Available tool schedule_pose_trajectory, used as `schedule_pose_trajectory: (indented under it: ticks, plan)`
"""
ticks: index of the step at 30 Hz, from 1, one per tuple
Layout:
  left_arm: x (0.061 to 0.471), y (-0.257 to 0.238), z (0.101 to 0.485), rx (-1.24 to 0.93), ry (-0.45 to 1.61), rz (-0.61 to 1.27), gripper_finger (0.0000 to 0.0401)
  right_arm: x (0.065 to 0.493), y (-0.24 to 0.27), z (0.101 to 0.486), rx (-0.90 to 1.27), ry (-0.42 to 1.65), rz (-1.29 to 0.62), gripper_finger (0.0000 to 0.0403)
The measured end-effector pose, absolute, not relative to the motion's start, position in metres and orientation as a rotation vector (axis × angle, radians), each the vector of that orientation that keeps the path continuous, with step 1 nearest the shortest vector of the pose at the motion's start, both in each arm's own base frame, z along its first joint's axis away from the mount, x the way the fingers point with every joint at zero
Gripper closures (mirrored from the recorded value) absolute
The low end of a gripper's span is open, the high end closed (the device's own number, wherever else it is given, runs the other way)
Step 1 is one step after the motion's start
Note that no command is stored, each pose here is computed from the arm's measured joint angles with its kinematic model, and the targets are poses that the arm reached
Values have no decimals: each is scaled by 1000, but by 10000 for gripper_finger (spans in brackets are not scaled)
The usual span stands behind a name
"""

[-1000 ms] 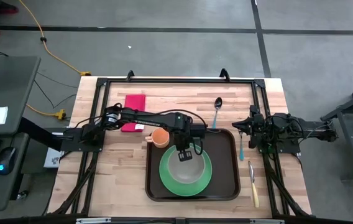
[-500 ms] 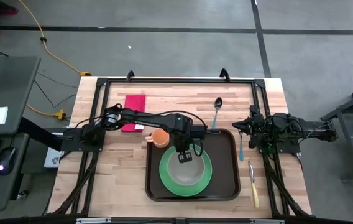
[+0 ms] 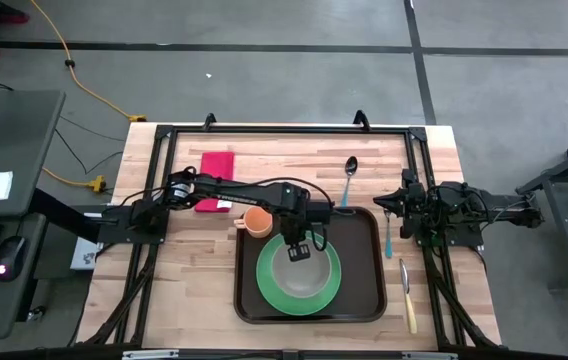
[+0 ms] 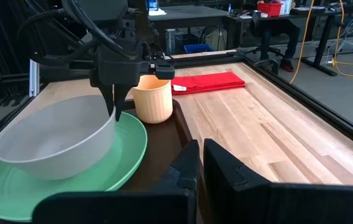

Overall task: Set up tray
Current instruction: Put the gray bowl on top of the green plate on the brown serving tray

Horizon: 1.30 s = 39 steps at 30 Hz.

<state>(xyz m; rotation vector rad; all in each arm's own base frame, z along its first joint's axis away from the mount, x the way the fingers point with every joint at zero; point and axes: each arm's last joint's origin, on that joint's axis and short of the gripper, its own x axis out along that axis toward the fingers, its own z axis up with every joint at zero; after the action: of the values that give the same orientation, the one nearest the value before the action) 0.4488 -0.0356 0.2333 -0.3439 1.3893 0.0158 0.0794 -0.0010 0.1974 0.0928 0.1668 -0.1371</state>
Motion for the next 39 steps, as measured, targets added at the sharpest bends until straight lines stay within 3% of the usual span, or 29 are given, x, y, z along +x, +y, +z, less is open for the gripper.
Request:
schedule_pose_trajectory:
  ticks: [39]
  plan:
    - [452, -44, 215, -360, 1445, 19, 370, 79, -1, 198, 94, 164, -137, 402]
